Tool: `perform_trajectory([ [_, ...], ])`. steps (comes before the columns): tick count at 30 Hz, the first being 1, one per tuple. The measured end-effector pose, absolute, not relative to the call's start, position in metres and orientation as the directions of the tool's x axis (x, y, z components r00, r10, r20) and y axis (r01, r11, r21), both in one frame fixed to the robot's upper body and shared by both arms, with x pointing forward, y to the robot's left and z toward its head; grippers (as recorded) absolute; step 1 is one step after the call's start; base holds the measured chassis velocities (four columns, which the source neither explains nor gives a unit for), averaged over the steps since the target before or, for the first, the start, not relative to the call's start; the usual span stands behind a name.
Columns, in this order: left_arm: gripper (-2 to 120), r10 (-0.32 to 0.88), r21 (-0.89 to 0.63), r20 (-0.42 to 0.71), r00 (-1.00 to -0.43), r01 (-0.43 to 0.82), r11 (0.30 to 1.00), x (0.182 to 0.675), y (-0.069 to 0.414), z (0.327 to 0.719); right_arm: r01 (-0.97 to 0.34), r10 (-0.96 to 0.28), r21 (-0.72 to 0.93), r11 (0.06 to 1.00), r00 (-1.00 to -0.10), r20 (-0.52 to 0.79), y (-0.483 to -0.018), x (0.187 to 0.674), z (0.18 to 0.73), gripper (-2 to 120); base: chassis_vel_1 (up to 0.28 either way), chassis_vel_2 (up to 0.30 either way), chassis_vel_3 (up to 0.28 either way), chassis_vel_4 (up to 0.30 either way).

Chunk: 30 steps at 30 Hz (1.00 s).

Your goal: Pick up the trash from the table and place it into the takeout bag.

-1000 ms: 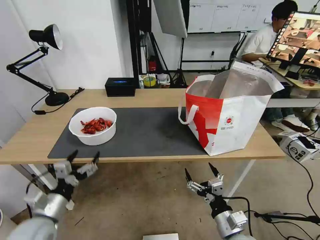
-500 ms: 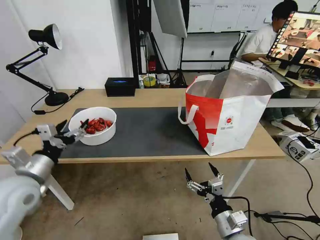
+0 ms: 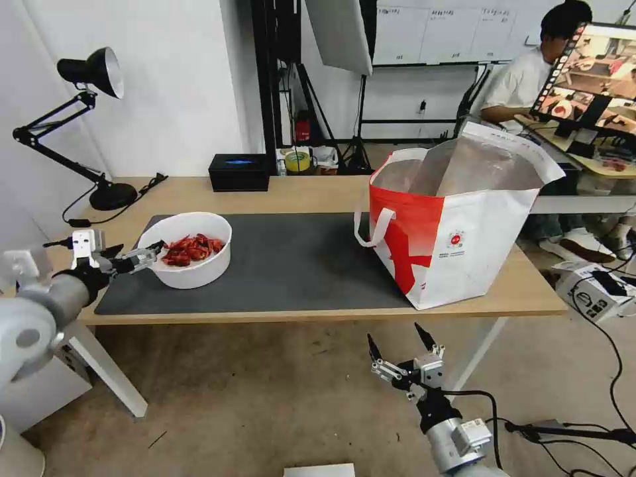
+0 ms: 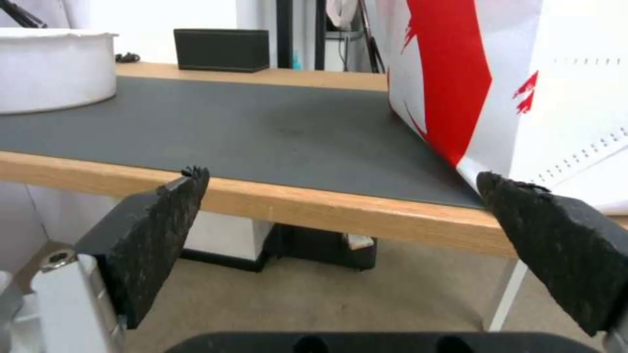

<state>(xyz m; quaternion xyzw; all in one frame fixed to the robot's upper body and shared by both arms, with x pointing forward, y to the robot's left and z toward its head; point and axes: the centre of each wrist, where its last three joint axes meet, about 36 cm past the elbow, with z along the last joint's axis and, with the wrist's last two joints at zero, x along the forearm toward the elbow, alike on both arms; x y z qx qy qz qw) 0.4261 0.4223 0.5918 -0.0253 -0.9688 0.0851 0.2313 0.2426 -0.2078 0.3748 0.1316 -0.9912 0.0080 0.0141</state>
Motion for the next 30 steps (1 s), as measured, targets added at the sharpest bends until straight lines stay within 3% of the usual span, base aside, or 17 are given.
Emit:
perform_trajectory([
  [11,100,0.018,-0.237,0.583,-0.812,-0.149,0.960,0.448,0.449,0.597,-0.261,-0.261,-0.012,0.965,-0.965,0.030,-0.208,0.243,0.375,100,0.000,0.000,0.000,0.000],
  [30,100,0.030,-0.316,0.626,-0.779,-0.218,0.923,0.485,0.467,0.584,-0.261,-0.261,-0.012,0.965,-0.965,0.030,-0.208,0.243,0.375,100,0.000,0.000,0.000,0.000],
])
